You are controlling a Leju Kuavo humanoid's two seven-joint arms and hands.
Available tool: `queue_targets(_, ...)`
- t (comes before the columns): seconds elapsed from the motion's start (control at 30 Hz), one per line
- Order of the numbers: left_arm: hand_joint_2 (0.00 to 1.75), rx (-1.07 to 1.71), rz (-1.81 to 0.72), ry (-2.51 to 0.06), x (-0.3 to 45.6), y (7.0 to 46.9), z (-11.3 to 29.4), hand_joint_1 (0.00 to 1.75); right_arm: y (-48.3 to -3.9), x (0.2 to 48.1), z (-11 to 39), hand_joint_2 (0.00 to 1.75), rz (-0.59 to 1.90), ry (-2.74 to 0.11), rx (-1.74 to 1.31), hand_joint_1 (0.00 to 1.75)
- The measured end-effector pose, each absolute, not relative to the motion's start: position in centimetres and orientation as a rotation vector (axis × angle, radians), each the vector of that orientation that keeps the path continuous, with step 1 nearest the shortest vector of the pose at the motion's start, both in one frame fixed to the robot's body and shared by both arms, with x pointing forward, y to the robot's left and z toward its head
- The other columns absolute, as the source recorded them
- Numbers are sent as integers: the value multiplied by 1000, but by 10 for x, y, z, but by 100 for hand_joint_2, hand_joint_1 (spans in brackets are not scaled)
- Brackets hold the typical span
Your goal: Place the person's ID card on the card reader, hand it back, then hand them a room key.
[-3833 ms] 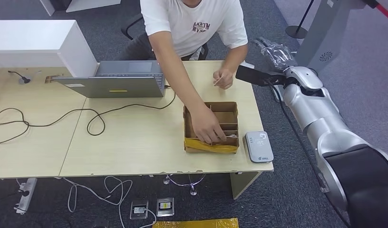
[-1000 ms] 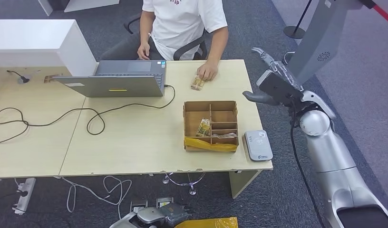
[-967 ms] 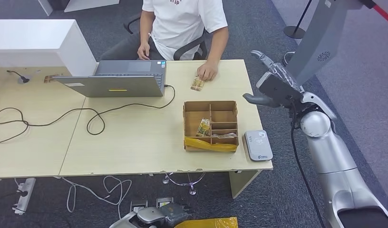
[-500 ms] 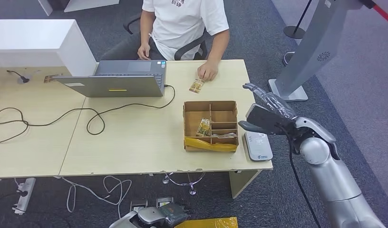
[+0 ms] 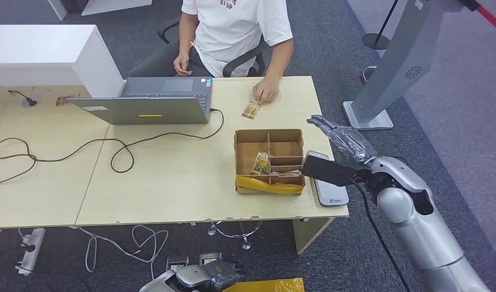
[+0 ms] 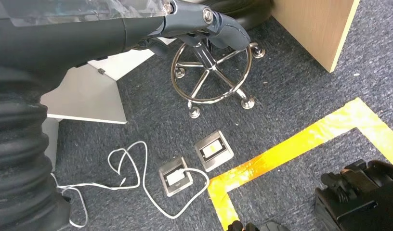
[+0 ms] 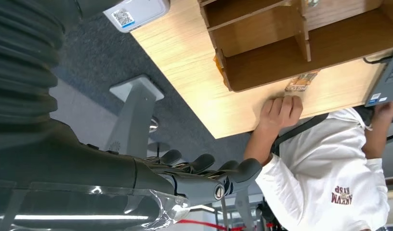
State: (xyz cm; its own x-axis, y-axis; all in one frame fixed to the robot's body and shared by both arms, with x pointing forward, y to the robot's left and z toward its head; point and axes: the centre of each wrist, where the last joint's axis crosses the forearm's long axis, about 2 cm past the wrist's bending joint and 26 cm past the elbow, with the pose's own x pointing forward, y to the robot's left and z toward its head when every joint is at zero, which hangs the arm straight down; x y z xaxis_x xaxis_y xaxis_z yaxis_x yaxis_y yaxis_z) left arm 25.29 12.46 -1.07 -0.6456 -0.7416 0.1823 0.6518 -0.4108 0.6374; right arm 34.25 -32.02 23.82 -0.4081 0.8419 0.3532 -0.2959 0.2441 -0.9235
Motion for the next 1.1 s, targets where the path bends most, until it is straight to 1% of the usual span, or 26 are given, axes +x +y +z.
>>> queue_targets(0.1,175,165,-2105,-878,253,125,-11,0,-320,343,238,175,1415,-1473,-583,0)
queue_targets(0.23,175,156,-2122,-879,254,123,-9,0,-315,347,239,175,1492,-1399,-751,0)
queue_targets(0.3,175,149,-2133,-884,254,120,-8,0,-312,348,238,175,1492,-1367,-779,0)
queue_targets(1.1,175,104,-2179,-884,254,115,-6,0,-274,344,205,175,1575,-1368,-552,0)
